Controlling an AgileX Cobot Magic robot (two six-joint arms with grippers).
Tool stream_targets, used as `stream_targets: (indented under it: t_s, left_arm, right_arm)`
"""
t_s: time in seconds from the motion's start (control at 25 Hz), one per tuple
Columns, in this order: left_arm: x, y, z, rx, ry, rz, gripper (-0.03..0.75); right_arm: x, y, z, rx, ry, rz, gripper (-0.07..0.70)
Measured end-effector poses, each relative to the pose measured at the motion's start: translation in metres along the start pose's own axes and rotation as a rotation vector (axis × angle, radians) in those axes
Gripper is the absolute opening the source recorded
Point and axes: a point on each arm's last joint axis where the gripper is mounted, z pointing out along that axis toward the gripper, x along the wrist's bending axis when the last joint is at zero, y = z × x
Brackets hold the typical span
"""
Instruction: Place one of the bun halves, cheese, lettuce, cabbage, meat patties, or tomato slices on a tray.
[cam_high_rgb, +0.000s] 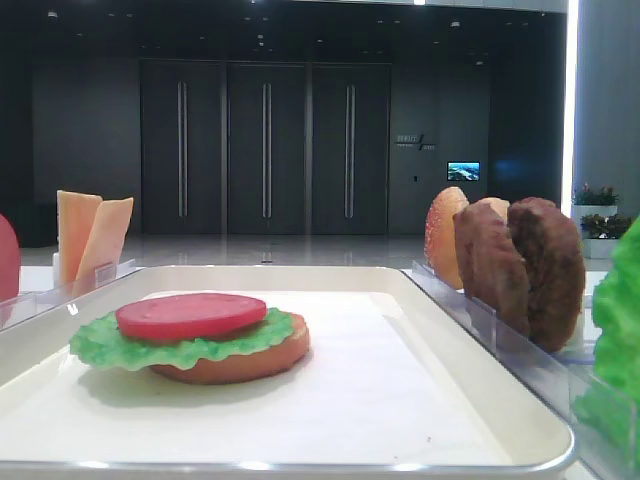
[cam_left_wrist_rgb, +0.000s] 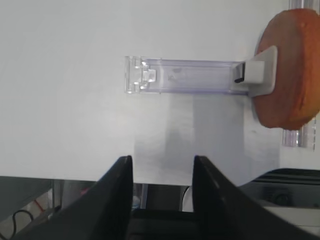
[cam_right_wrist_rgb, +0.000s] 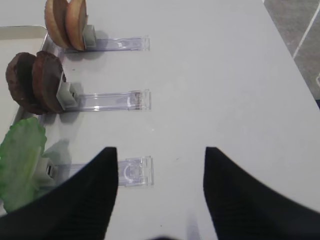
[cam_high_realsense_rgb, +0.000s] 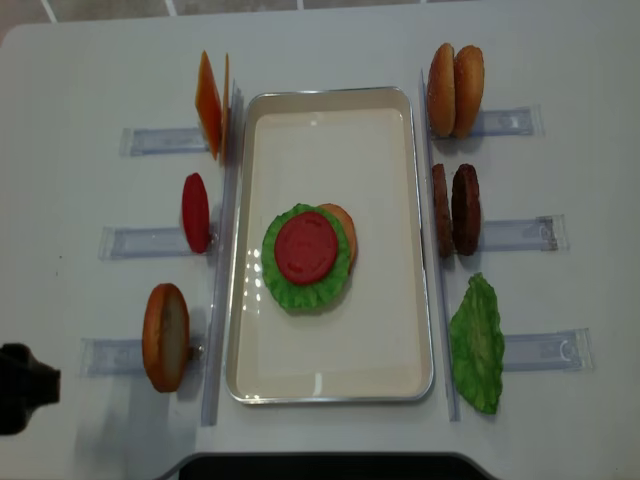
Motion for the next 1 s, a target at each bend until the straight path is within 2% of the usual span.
stream_targets:
  t_s: [0.08, 0.36, 0.56, 0.64, 1.0]
  left_arm:
    - [0.000, -0.010, -0.004, -0.080, -0.018, 0.001, 0.307]
    - [-0.002, -0.038, -0.031, -0.355, -0.067, 0.065, 0.307]
    - [0.000, -0.066, -0.046, -0.573, -0.078, 0.064, 0.307]
    - [0.000, -0.071, -0.048, -0.604, -0.077, 0.065, 0.307]
    - [0.000, -0.071, -0.048, -0.607, -0.077, 0.066, 0.368]
  right_arm:
    - [0.000, 0.000, 0.000, 0.000, 0.000, 0.000, 0.370]
    - [0.000, 0.000, 0.000, 0.000, 0.000, 0.000, 0.370]
    - [0.000, 0.000, 0.000, 0.000, 0.000, 0.000, 0.370]
    - [0.000, 0.000, 0.000, 0.000, 0.000, 0.000, 0.370]
    - [0.000, 0.000, 0.000, 0.000, 0.000, 0.000, 0.370]
